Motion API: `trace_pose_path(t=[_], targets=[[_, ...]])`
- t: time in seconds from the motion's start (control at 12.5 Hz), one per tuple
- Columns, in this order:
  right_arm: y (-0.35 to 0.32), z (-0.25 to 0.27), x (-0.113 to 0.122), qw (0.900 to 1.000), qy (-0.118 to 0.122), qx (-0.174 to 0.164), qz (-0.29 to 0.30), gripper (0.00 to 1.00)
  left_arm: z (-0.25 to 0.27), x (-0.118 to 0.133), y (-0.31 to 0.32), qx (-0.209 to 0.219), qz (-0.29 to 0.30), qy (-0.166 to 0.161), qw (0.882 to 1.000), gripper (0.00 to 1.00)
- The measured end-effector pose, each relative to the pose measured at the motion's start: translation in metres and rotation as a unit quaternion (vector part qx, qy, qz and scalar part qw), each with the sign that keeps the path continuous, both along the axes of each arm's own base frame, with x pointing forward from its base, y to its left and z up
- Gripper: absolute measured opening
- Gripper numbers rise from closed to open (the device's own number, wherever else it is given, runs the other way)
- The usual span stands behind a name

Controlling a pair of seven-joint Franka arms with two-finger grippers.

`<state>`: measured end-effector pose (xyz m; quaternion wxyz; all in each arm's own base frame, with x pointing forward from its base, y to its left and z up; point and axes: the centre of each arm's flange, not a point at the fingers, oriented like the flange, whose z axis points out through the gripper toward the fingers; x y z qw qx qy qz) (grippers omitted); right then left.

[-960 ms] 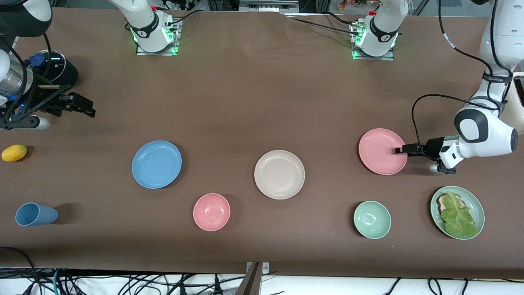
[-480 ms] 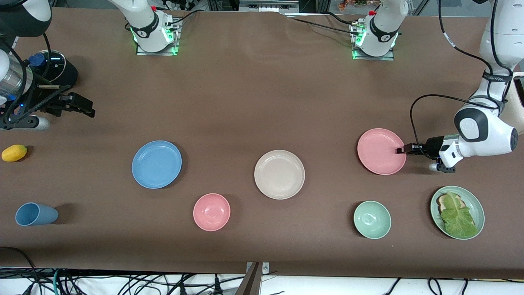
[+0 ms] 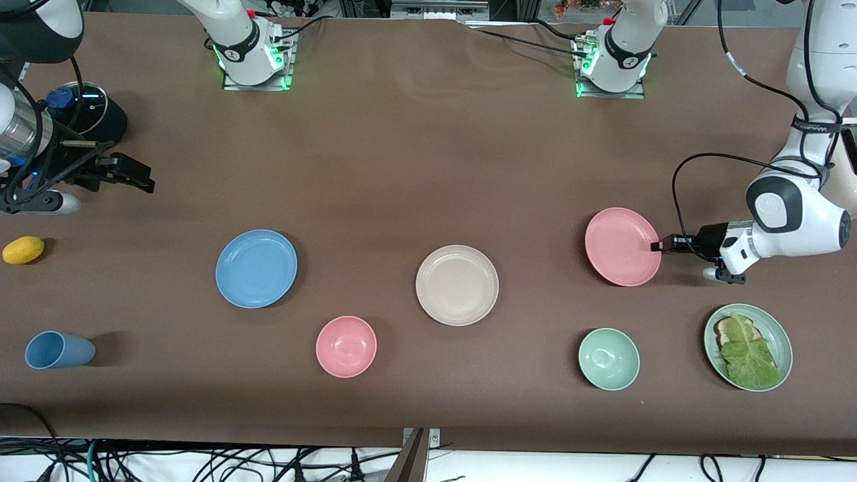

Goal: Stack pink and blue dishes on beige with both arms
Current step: 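Carry the pink plate onto the beige plate while the right gripper reaches the blue plate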

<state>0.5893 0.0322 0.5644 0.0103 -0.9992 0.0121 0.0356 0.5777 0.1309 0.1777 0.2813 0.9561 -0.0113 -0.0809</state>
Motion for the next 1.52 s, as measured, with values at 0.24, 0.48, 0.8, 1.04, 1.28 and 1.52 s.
trace_pose_path(t=[0.24,0.48,0.8,1.04,1.28,1.52], targets=[[0.006,-0.030,0.011,1.000,0.023,-0.004,0.003,1.00,0.039,0.031,-0.036,-0.005,-0.003,0.002,1.000,0.05],[0.007,-0.046,0.023,1.000,0.017,-0.006,0.006,1.00,0.065,0.056,-0.100,-0.007,0.003,0.010,1.000,0.05],[0.008,-0.103,0.045,0.999,0.016,-0.010,0.037,1.00,0.095,0.076,-0.189,0.009,0.027,0.029,0.999,0.05],[0.004,-0.154,0.050,0.998,0.006,-0.011,0.058,1.00,0.104,0.080,-0.243,0.025,0.051,0.029,0.998,0.05],[0.002,-0.207,0.047,0.998,0.000,-0.015,0.060,1.00,0.096,0.077,-0.301,0.038,0.069,0.019,0.997,0.05],[0.001,-0.254,0.046,0.998,-0.004,-0.019,0.060,1.00,0.080,0.069,-0.348,0.047,0.083,0.023,0.995,0.05]])
